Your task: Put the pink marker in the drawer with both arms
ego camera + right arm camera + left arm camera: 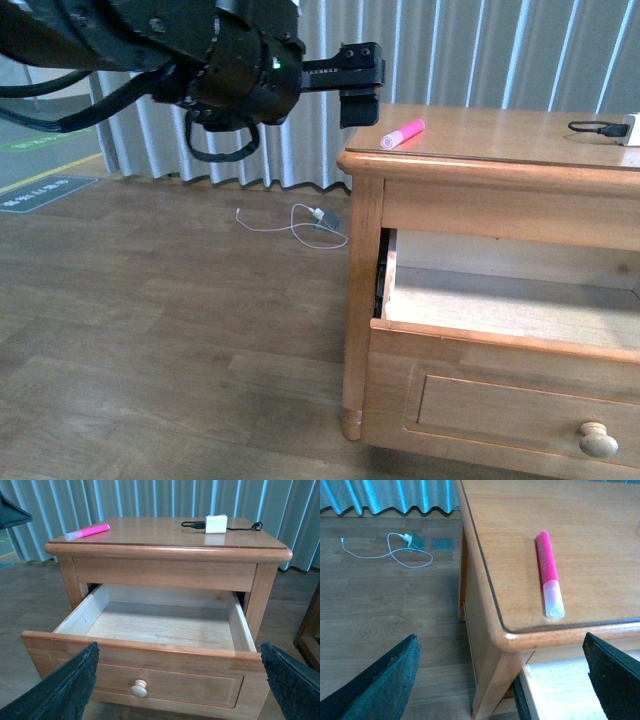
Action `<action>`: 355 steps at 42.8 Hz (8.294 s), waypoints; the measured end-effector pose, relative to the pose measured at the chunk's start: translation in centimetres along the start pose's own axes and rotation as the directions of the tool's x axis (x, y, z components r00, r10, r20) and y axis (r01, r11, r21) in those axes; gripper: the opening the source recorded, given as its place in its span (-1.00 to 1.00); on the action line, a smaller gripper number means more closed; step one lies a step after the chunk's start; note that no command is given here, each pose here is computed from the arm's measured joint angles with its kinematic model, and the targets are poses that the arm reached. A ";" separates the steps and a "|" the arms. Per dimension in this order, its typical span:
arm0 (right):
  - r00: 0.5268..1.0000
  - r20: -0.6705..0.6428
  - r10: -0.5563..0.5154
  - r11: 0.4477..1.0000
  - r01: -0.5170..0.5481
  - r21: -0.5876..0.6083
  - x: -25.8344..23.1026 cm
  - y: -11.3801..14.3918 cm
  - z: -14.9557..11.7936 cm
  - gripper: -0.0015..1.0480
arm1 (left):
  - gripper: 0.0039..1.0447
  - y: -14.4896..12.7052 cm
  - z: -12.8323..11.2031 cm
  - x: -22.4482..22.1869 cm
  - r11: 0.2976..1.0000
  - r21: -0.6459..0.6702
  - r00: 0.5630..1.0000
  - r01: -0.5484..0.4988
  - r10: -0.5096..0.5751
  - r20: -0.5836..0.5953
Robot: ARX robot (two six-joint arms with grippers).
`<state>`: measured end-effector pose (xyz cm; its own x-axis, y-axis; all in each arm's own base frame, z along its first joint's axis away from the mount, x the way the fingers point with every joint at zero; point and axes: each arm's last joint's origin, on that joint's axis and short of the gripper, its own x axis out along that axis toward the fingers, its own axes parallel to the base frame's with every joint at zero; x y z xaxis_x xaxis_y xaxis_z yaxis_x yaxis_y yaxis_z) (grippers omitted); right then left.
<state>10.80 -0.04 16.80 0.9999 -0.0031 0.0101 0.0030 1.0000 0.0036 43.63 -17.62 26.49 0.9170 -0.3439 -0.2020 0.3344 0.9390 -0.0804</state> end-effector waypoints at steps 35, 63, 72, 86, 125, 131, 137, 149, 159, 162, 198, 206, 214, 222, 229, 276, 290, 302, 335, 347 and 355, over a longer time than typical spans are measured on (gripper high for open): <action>1.000 0.000 0.000 1.000 0.000 0.000 0.0 0.0 0.0 0.83 | 0.89 -5.3 -0.2 9.1 0.994 0.094 0.997 0.061 -0.056 -0.058; 1.000 0.000 0.000 1.000 0.000 0.000 0.0 0.0 0.0 0.83 | 0.39 -5.2 -0.4 9.2 0.993 0.112 0.995 0.038 -0.028 -0.094; 1.000 0.000 0.000 1.000 0.000 0.000 0.0 0.0 0.0 0.83 | -0.39 -4.9 -0.2 9.1 0.993 0.115 0.992 0.032 -0.017 -0.127; 1.000 0.000 0.000 1.000 0.000 0.000 0.0 0.0 0.0 0.83 | -0.73 -4.6 -0.3 8.8 0.993 0.112 0.995 0.021 -0.010 -0.103; 1.000 0.000 0.000 1.000 0.000 0.000 0.0 0.0 0.0 0.83 | -0.73 -8.6 -2.9 -3.0 0.876 0.209 0.900 0.434 -0.410 -0.149; 1.000 0.000 0.000 1.000 0.000 0.000 0.0 0.0 0.0 0.83 | -0.73 -9.6 -5.0 -1.4 0.876 0.209 0.895 0.435 -0.396 -0.205; 1.000 0.000 0.000 1.000 0.000 0.000 0.0 0.0 0.0 0.83 | -0.73 -10.1 -7.5 1.6 0.893 0.184 0.897 0.410 -0.358 -0.259; 1.000 0.000 0.000 1.000 0.000 0.000 0.0 0.0 0.0 0.83 | -0.73 -11.1 -10.0 4.5 0.904 0.144 0.884 0.403 -0.343 -0.317; 1.000 0.000 0.000 1.000 0.000 0.000 0.0 0.0 0.0 0.83 | -0.73 -12.1 -11.8 5.6 0.900 0.126 0.859 0.416 -0.344 -0.378; 1.000 0.000 0.000 1.000 0.000 0.000 0.0 0.0 0.0 0.83 | -0.73 -12.1 -11.9 5.6 0.901 0.122 0.857 0.415 -0.343 -0.384; 1.000 0.000 0.000 1.000 0.000 0.000 0.0 0.0 0.0 0.83 | 0.89 -6.2 -3.5 -6.0 0.976 0.135 0.982 0.173 -0.161 -0.097; 1.000 0.000 0.000 1.000 0.000 0.000 0.0 0.0 0.0 0.83 | 0.89 -1.7 -1.9 -12.8 0.995 0.079 0.998 0.055 -0.056 0.010; 1.000 0.000 0.000 1.000 0.000 0.000 0.0 0.0 0.0 0.83 | 0.89 1.8 -2.7 -19.8 0.997 0.042 0.996 -0.071 0.068 0.065; 1.000 0.000 0.000 1.000 0.000 0.000 0.0 0.0 0.0 0.83 | 0.89 2.8 -6.2 -25.7 0.994 -0.079 0.995 -0.073 0.077 0.055; 1.000 0.000 0.000 1.000 0.000 0.000 0.0 0.0 0.0 0.83 | 0.89 4.4 -9.7 -28.9 0.969 -0.137 0.977 -0.205 0.211 0.027; 1.000 0.000 0.000 1.000 0.000 0.000 0.0 0.0 0.0 0.83 | -0.93 6.7 -15.2 -33.1 0.940 -0.001 0.918 -0.340 0.333 0.215; 1.000 0.000 0.000 1.000 0.000 0.000 0.0 0.0 0.0 0.83 | -0.93 6.5 -15.7 -33.7 0.940 0.001 0.912 -0.340 0.329 0.246; 1.000 0.000 0.000 1.000 0.000 0.000 0.0 0.0 0.0 0.83 | -0.93 6.3 -15.8 -34.2 0.940 0.001 0.912 -0.340 0.330 0.244; 1.000 0.000 0.000 1.000 0.000 0.000 0.0 0.0 0.0 0.83 | -0.93 5.9 -16.4 -35.3 0.940 0.002 0.914 -0.340 0.330 0.238; 0.899 -0.439 0.003 1.000 -0.012 -0.018 1.9 0.7 -2.2 0.83 | 0.11 5.9 -16.4 -35.3 0.940 0.002 0.914 -0.340 0.330 0.238; 0.833 -0.552 0.036 0.999 -0.052 -0.013 5.9 1.4 -2.5 0.83 | 0.71 5.9 -16.4 -35.3 0.940 0.002 0.914 -0.340 0.330 0.238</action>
<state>16.70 1.33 14.34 0.8384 0.0354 -0.5438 -0.0488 0.9988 -0.0103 9.65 -0.03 17.12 0.9998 -0.0031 0.0208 0.0032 1.0000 -0.0048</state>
